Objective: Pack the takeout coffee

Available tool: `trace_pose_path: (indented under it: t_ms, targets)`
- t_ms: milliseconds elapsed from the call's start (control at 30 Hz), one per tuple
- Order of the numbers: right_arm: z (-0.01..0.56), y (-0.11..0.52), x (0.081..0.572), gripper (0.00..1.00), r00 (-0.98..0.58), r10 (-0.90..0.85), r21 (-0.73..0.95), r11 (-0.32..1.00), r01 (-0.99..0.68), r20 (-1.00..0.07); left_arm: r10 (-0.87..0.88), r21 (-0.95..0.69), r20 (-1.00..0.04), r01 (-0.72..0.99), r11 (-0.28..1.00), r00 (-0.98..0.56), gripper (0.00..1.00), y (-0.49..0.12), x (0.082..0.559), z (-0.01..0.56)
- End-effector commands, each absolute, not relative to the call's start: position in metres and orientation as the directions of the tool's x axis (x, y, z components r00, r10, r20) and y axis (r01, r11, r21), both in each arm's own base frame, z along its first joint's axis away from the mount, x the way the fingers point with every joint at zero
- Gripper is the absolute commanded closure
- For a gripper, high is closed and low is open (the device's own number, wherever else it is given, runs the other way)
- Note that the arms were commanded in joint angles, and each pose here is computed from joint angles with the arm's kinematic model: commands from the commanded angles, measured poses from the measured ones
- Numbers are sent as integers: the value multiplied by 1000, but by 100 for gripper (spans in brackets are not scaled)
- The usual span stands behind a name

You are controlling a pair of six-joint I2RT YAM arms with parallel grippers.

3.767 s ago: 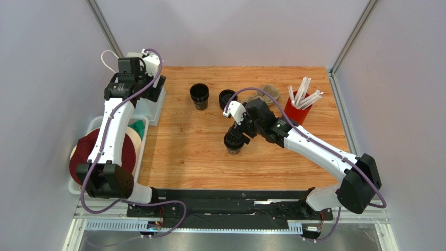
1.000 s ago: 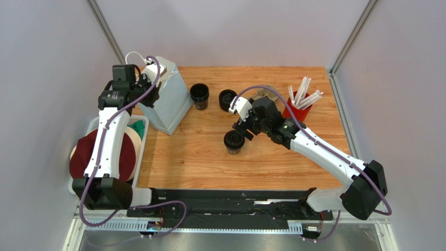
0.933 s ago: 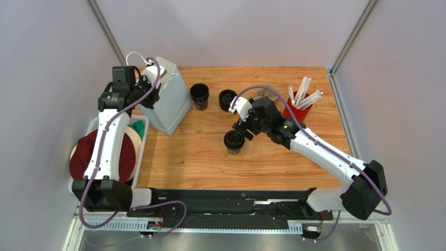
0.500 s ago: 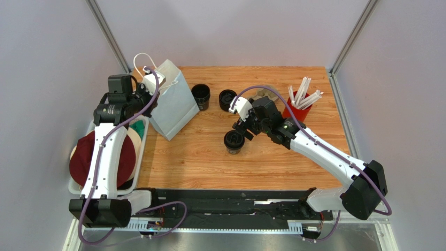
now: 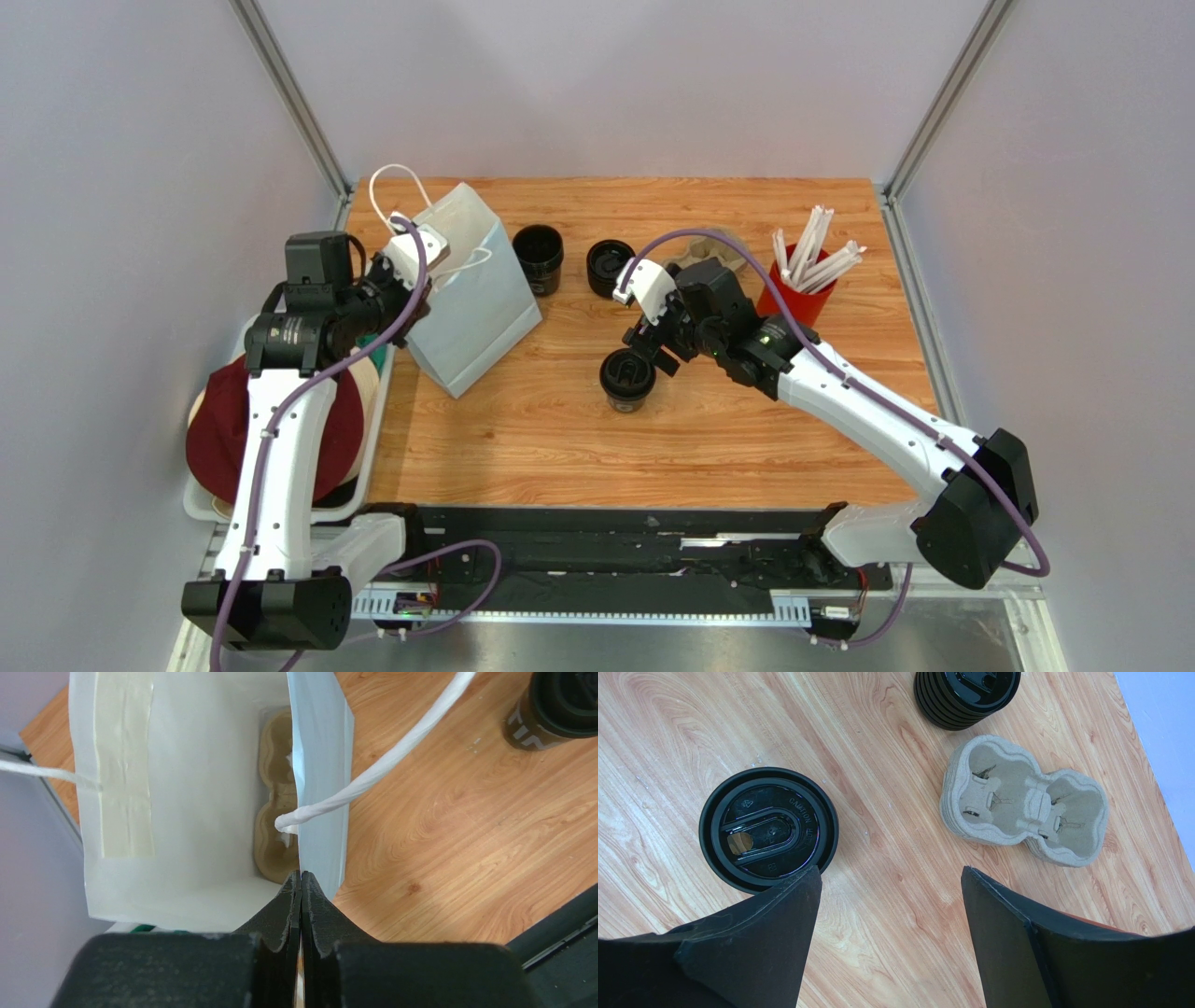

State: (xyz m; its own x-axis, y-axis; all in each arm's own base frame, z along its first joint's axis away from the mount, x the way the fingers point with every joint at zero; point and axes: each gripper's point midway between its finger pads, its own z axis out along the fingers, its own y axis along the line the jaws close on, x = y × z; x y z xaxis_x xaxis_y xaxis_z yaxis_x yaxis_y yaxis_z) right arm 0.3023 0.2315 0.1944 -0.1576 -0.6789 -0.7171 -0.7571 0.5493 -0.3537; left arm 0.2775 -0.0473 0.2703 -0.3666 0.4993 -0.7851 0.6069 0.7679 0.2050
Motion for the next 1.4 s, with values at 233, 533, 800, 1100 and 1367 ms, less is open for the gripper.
trace_pose_path:
  t_ms: [233,533,800,1100,1367]
  targets:
    - [210,228,311,21,-142,-641,-369,592,-717,-754,457,127,-856,756,642,-244,97,-86,248,285]
    - [210,222,316,21,-168,-627,-353,616,-704,-761,427,69,-874,812,579,-231,95,-102,234,283]
    - [209,220,317,21,-181,-622,-341,623,-704,-762,430,37,-879,870,492,-207,92,-119,218,278]
    - [204,226,305,22,-163,-628,-300,564,-769,-761,416,11,-888,893,449,-198,67,-126,205,280]
    - [197,240,270,25,-113,-650,-212,401,-891,-751,414,45,-890,866,498,-192,40,-121,213,291]
